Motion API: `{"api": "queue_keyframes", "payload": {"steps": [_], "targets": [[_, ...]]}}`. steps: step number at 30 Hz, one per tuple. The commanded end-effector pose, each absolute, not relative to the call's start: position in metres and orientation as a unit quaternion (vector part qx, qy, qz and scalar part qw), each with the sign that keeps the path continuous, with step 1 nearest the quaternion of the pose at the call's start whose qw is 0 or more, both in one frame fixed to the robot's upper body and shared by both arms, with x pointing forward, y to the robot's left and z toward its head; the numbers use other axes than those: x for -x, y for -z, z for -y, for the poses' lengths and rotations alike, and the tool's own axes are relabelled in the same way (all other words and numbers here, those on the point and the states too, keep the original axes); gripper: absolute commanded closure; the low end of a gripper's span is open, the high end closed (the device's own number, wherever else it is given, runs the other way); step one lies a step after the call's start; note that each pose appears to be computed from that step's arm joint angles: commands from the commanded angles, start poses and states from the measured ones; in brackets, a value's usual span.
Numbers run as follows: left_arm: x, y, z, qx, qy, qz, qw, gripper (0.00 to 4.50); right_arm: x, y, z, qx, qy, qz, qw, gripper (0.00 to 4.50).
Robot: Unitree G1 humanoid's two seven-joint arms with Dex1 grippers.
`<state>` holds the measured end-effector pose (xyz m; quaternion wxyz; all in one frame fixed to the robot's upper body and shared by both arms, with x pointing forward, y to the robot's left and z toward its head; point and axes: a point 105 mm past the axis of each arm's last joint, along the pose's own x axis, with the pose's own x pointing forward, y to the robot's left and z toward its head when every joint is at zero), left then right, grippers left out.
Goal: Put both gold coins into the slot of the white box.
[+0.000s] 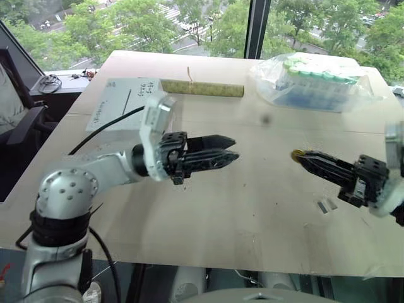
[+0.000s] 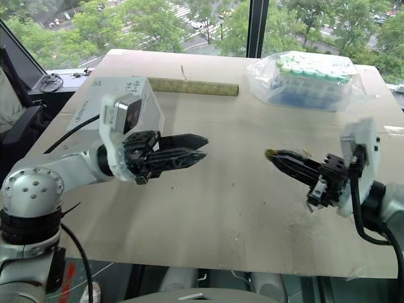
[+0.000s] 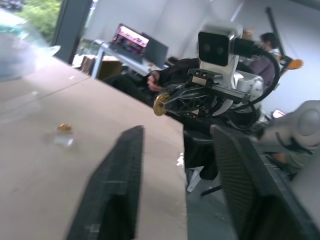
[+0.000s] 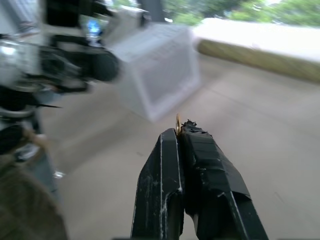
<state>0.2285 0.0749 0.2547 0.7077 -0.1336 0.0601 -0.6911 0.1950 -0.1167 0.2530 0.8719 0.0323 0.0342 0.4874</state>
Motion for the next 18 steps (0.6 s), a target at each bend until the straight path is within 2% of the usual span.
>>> {"api": "queue_keyframes", "payload": {"steps": [1, 10, 11, 12, 13, 16, 18], "targets": [[-0.227, -0.266, -0.069, 0.135, 0.71, -0.046, 0.69, 2.21, -0.192, -0.266, 0.103, -0.023, -0.517, -0.023, 0.856, 4.5], [-0.228, -0.271, -0.064, 0.129, 0.732, -0.03, 0.669, 2.21, -0.195, -0.278, 0.092, -0.001, -0.547, -0.01, 0.837, 4.5], [-0.228, -0.271, -0.065, 0.129, 0.732, -0.029, 0.668, 2.64, -0.195, -0.278, 0.091, -0.001, -0.549, -0.008, 0.836, 4.5], [-0.228, -0.271, -0.065, 0.129, 0.733, -0.029, 0.667, 2.77, -0.194, -0.279, 0.091, -0.001, -0.551, -0.007, 0.835, 4.5], [-0.229, -0.272, -0.065, 0.129, 0.733, -0.029, 0.667, 3.1, -0.193, -0.28, 0.09, -0.001, -0.552, -0.006, 0.834, 4.5], [-0.23, -0.271, -0.066, 0.127, 0.733, -0.027, 0.668, 4.45, -0.19, -0.282, 0.089, -0.003, -0.557, -0.002, 0.831, 4.5], [-0.23, -0.268, -0.067, 0.121, 0.735, -0.03, 0.667, 4.45, -0.188, -0.283, 0.088, -0.005, -0.561, -0.001, 0.828, 4.5]]}}
